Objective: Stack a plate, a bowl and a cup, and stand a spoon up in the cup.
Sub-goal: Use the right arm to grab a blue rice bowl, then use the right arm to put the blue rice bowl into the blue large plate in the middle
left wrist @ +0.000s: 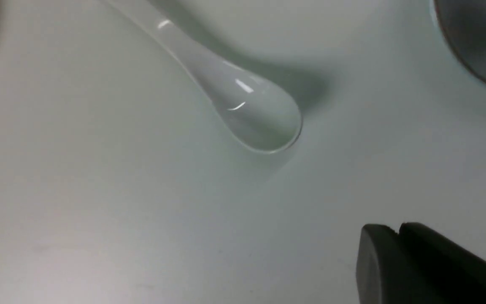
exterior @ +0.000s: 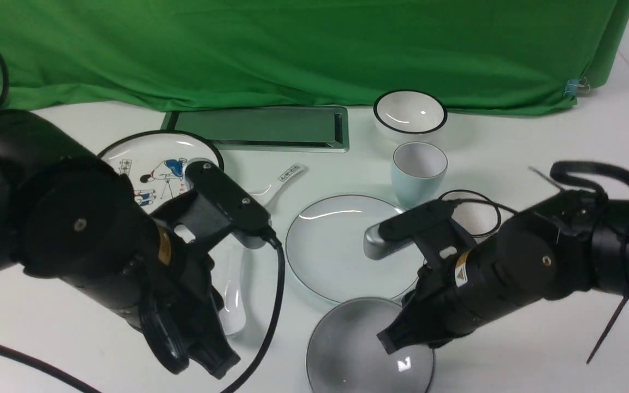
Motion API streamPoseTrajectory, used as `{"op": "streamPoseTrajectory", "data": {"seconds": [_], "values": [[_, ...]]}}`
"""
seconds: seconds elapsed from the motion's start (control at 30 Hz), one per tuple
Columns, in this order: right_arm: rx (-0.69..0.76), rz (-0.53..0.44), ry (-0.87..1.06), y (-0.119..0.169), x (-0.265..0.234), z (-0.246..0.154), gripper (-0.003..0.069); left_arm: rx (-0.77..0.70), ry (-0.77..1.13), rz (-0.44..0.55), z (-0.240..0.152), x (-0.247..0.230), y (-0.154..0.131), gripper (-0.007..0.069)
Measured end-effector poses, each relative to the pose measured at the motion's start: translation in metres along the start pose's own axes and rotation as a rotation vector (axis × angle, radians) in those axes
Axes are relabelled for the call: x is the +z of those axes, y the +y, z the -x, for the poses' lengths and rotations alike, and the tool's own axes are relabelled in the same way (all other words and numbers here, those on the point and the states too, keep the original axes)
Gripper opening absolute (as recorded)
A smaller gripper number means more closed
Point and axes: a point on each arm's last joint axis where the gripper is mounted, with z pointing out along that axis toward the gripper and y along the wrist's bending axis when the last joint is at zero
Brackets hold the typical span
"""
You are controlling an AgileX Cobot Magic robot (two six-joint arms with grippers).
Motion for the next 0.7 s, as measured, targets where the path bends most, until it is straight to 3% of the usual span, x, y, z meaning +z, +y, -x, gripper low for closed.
{"op": "streamPoseTrajectory", "data": {"seconds": [0.13,0.3,0.5,0.7], "values": [[-0.059,0.003,-0.039,0.001,-0.017,0.025,0.0074,-0.008,0.013,0.066,-0.003,-0.004,0.006,-0.0011],[-0.037,-0.027,-0.184,-0.018,-0.034,0.08,0.0074,-0.058,-0.049,0.199,-0.007,-0.023,0.017,-0.0011],[0.079,-0.062,-0.097,-0.066,0.006,0.107,0.0074,-0.097,-0.081,0.266,-0.008,-0.03,0.022,-0.0011],[0.11,-0.056,-0.005,-0.079,0.038,0.107,0.0076,-0.103,-0.101,0.268,-0.007,-0.03,0.022,-0.0011]]}}
